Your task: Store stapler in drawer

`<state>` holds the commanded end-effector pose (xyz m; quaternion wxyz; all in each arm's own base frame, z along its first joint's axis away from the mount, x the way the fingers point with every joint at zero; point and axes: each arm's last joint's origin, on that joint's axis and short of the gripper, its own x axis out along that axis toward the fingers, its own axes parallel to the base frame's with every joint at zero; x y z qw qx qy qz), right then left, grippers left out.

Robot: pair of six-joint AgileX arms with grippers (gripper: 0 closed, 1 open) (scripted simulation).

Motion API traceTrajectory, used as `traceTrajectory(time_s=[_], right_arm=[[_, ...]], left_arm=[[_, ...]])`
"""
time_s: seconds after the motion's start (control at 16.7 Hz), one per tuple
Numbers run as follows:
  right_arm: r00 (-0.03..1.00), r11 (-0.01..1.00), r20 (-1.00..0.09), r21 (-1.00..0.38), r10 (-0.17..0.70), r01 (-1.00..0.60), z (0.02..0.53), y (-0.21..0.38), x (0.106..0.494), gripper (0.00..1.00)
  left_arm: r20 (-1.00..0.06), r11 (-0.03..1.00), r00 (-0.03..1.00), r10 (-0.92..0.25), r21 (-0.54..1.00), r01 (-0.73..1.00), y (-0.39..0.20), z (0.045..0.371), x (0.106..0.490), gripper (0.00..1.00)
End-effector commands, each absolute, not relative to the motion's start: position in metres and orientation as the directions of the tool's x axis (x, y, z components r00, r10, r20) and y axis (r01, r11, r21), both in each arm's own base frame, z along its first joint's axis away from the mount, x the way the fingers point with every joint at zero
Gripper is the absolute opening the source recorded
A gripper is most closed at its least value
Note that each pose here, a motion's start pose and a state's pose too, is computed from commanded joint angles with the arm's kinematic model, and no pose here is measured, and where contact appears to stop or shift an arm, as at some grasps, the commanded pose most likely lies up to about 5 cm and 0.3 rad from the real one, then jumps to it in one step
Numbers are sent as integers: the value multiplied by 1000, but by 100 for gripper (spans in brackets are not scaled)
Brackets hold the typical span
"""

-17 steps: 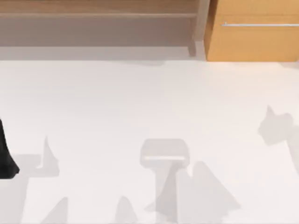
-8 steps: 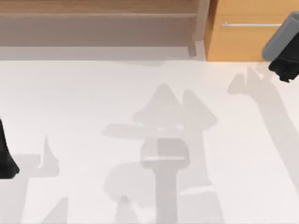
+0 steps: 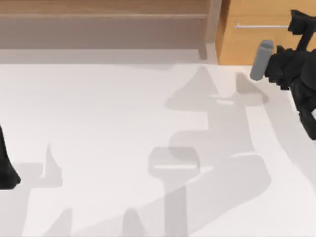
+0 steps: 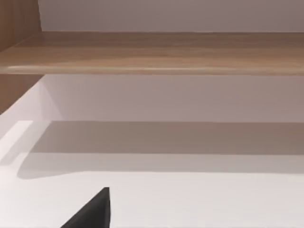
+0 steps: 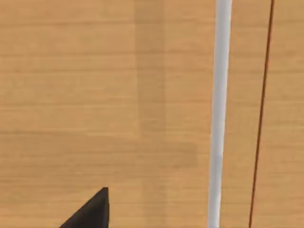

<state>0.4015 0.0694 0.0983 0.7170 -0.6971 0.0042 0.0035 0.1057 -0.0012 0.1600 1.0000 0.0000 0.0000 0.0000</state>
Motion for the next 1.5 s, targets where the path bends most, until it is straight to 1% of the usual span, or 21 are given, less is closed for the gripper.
traceTrajectory(time_s=[0.18,0.48,0.84,1.08,1.5], right_arm=[[1000,0,0,-1000,-10,0,89,70,406,100],[1000,1,-3,-1000,-10,-3,89,69,406,100],[1000,0,0,-1000,-10,0,89,69,429,100],[1000,0,0,-1000,-10,0,89,69,431,100],[1000,0,0,-1000,-10,0,89,69,431,47]], left_arm=[[0,1000,1000,0,0,0,-1,160,106,100],[0,1000,1000,0,0,0,-1,160,106,100],[0,1000,1000,0,0,0,-1,160,106,100],[0,1000,1000,0,0,0,-1,160,106,100],[0,1000,1000,0,0,0,-1,160,106,100]])
